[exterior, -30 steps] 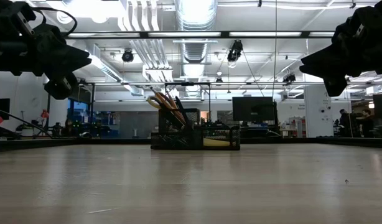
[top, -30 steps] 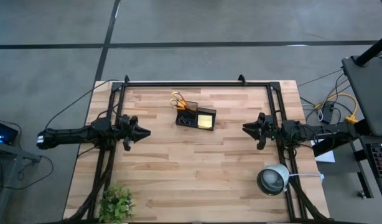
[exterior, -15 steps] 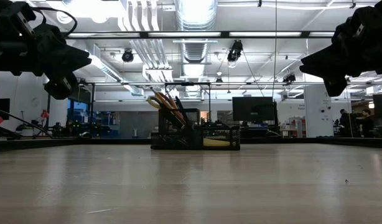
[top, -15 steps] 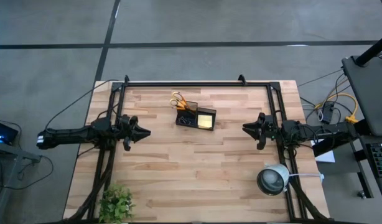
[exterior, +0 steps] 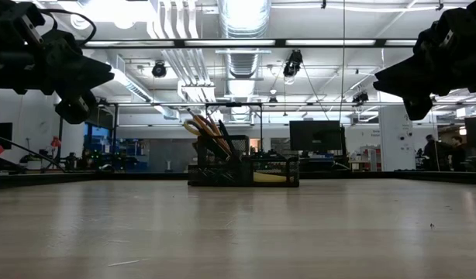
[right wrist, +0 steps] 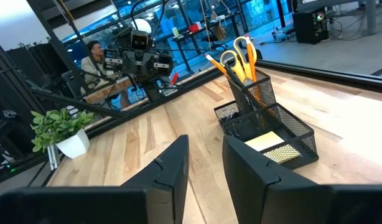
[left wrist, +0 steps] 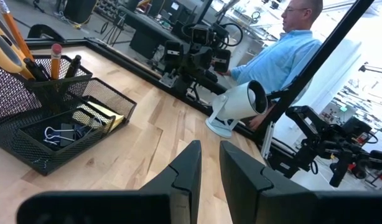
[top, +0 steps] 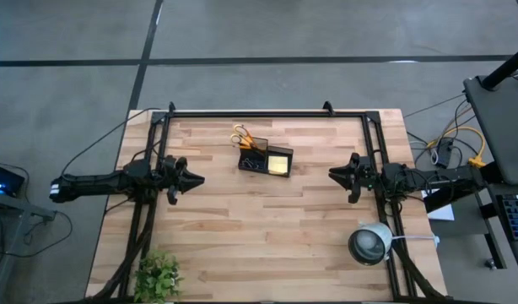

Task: Pick and place office supplies into organizer
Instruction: Return to Home Position

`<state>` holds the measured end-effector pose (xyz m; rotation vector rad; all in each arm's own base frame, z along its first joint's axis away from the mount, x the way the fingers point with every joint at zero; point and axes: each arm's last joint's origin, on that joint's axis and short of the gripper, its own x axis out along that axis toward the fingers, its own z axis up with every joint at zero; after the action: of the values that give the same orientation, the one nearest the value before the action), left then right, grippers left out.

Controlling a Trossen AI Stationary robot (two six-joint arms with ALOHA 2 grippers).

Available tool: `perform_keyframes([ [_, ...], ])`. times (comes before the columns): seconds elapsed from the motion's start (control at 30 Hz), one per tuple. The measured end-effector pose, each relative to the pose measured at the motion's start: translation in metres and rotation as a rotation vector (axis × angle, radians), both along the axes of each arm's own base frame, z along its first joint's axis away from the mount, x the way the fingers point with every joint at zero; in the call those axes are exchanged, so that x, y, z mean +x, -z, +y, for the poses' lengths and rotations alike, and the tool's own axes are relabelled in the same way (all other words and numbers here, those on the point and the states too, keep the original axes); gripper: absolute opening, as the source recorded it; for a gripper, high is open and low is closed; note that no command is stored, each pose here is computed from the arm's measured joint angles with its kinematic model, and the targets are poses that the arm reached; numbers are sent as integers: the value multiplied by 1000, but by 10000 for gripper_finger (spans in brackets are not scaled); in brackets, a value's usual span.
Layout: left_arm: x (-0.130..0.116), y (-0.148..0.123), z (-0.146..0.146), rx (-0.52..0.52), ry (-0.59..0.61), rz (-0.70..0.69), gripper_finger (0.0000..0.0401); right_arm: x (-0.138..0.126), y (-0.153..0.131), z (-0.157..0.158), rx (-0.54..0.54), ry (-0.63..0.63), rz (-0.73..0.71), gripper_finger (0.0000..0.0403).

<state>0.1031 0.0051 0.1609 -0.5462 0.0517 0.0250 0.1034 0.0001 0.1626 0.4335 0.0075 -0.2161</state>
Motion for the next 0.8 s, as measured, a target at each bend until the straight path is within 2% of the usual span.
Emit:
perform_keyframes([
  [0.3, 0, 0, 0, 0, 0, 0, 43, 0, 0, 0, 0, 0, 0, 77],
  [0.8, 0, 0, 0, 0, 5, 0, 43, 0, 0, 0, 0, 0, 0, 80],
])
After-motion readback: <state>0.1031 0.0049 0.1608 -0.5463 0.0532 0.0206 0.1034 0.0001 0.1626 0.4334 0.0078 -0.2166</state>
